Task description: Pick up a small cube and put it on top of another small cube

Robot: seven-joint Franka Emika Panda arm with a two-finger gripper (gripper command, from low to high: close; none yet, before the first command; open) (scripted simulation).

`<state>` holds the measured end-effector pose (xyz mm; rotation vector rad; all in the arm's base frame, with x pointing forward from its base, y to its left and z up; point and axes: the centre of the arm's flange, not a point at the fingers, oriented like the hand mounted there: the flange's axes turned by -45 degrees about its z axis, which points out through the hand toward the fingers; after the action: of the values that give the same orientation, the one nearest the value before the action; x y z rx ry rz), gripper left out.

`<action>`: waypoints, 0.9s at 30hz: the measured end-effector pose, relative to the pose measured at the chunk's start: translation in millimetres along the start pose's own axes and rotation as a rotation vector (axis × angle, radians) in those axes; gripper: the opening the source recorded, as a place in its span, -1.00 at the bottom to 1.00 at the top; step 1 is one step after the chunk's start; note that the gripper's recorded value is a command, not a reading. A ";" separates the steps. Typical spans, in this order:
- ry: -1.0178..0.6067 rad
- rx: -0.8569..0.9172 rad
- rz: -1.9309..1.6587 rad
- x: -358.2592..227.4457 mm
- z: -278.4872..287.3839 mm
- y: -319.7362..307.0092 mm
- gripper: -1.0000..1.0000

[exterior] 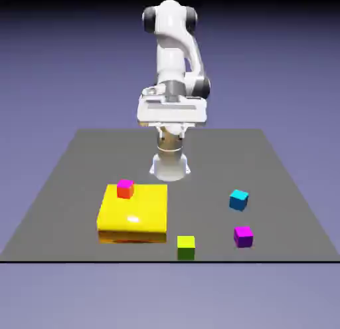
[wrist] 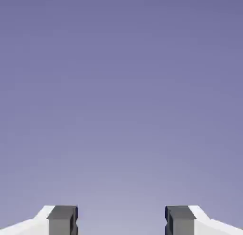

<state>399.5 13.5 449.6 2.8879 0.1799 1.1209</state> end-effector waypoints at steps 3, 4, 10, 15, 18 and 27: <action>-0.140 0.007 -0.171 3.3 33.3 -20.8 0.00; -0.186 0.009 -0.227 3.4 44.4 -27.6 0.00; -0.453 0.024 -0.561 -5.6 109.6 -65.4 0.00; -0.658 0.034 -0.834 -22.0 160.7 -94.3 0.00; -0.774 0.037 -0.988 -34.1 190.1 -107.6 0.00; -1.078 0.023 -1.422 -74.8 271.7 -143.8 0.00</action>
<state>514.4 148.8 187.7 1.9511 1.6523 -0.6073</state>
